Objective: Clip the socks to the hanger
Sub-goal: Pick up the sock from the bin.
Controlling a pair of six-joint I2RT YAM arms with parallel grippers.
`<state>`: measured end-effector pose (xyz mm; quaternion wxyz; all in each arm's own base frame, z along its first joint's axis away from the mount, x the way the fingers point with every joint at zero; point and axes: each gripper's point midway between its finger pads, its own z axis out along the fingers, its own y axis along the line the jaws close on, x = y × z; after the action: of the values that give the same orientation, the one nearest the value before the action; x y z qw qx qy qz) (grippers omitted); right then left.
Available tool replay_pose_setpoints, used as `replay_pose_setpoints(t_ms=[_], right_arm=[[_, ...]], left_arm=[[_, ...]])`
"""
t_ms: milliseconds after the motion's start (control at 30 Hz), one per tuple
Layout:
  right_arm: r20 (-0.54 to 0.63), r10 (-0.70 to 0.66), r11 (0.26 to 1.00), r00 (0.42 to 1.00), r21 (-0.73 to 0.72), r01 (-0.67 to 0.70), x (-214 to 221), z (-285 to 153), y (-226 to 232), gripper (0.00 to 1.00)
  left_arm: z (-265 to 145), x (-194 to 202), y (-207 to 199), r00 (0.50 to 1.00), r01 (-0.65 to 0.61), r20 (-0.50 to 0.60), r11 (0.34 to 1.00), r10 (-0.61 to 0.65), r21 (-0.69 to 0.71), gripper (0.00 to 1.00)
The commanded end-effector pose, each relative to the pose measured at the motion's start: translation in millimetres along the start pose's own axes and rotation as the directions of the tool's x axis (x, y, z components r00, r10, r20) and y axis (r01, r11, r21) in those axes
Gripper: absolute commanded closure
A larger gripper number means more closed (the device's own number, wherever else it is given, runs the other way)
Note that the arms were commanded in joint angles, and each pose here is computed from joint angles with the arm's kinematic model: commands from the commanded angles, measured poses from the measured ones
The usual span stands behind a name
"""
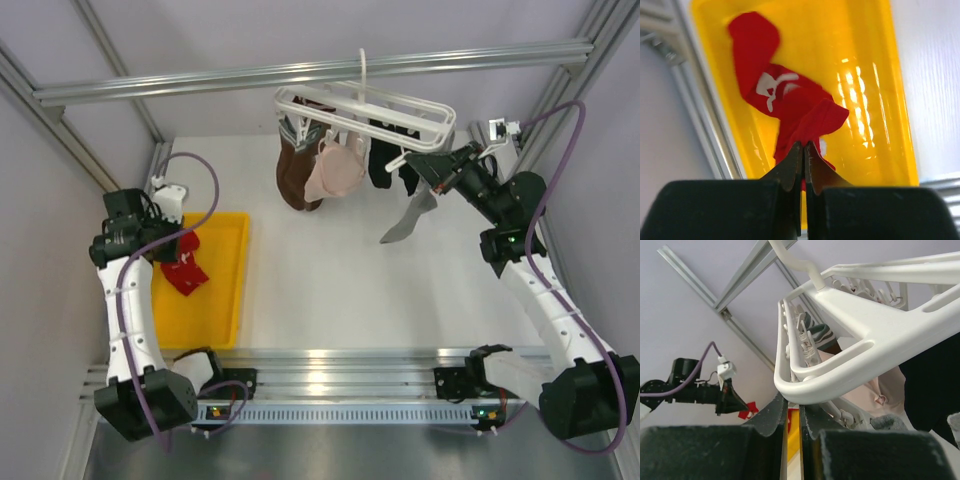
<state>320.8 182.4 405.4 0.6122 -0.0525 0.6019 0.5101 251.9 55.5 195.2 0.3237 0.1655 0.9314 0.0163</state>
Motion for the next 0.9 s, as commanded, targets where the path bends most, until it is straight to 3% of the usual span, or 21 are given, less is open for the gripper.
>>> replay_pose_setpoints(t_ms=[0, 133, 300, 533, 767, 833, 867], right_arm=[[-0.002, -0.022, 0.999, 1.0, -0.048, 0.022, -5, -6, 14, 1.0], [-0.003, -0.018, 0.999, 1.0, -0.049, 0.017, -4, -5, 13, 1.0], [-0.007, -0.014, 0.999, 1.0, -0.05, 0.014, -3, -4, 11, 1.0], [-0.009, -0.014, 0.999, 1.0, -0.045, 0.013, -4, 0, 8, 1.0], [-0.011, -0.018, 0.999, 1.0, -0.035, 0.018, -4, 2, 4, 1.0], [-0.016, -0.018, 0.999, 1.0, -0.032, 0.018, -2, 2, 3, 1.0], [-0.018, -0.019, 0.999, 1.0, -0.032, 0.018, -2, 2, 4, 1.0]], left_arm=[[-37, -25, 32, 0.949, 0.306, 0.142, 0.93, -0.281, -0.204, 1.0], [-67, -25, 51, 0.903, 0.426, 0.21, 0.837, -0.374, -0.343, 1.0], [-50, -6, 50, 0.87, 0.491, 0.164, 0.791, -0.464, -0.365, 1.0], [24, 12, 36, 0.815, 0.548, 0.023, 0.757, -0.579, -0.357, 1.0], [100, -24, 5, 0.855, 0.507, 0.053, 0.812, -0.515, -0.288, 1.0], [117, -28, 4, 0.852, 0.51, 0.031, 0.813, -0.523, -0.28, 0.74], [121, -28, 4, 0.847, 0.513, 0.014, 0.811, -0.531, -0.282, 0.68]])
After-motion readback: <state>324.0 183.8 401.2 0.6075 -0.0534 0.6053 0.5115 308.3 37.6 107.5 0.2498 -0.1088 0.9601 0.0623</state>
